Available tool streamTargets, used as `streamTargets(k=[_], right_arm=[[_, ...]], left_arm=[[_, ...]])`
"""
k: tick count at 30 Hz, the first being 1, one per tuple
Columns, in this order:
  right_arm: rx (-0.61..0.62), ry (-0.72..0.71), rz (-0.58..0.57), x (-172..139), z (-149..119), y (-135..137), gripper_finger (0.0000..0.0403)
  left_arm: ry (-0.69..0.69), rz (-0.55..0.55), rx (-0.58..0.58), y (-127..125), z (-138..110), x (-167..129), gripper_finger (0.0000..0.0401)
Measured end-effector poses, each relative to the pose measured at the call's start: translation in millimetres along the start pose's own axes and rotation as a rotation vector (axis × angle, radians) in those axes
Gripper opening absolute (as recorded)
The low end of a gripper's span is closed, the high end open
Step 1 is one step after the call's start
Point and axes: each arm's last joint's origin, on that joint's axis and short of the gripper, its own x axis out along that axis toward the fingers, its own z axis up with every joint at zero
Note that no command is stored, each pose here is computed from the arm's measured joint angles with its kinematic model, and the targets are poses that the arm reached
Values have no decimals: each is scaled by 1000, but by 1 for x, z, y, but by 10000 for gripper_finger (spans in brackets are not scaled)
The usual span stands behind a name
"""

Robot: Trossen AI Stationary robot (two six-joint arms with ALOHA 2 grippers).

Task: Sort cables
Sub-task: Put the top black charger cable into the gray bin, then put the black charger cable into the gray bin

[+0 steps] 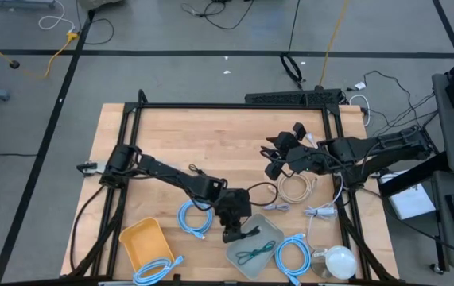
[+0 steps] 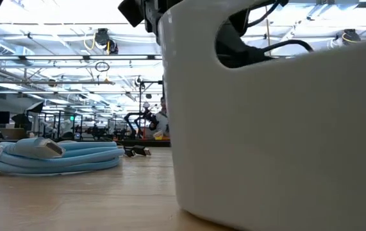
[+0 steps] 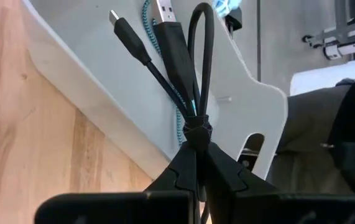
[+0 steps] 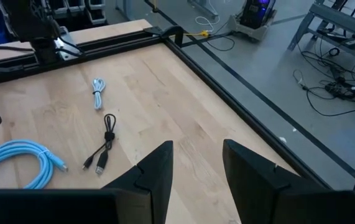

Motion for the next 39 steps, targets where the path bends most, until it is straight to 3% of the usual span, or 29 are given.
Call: streamTargets(k=[7, 18, 30, 34, 39], right_arm=[[-1, 1, 0, 0, 0, 0, 134], [13, 0, 0, 0, 0, 0, 134], [17, 1, -1, 0, 0, 0, 134], [17, 1, -1, 0, 0, 0, 134], [16, 2, -1, 0, 0, 0, 134]], left_arm=[[-92, -152, 14, -13, 12, 1, 8], [-84, -189, -1, -17, 12, 1, 10], [-92, -184, 1, -17, 12, 1, 181], [-82, -175, -8, -16, 11, 1, 203], [-27, -67, -22, -6, 8, -13, 192]])
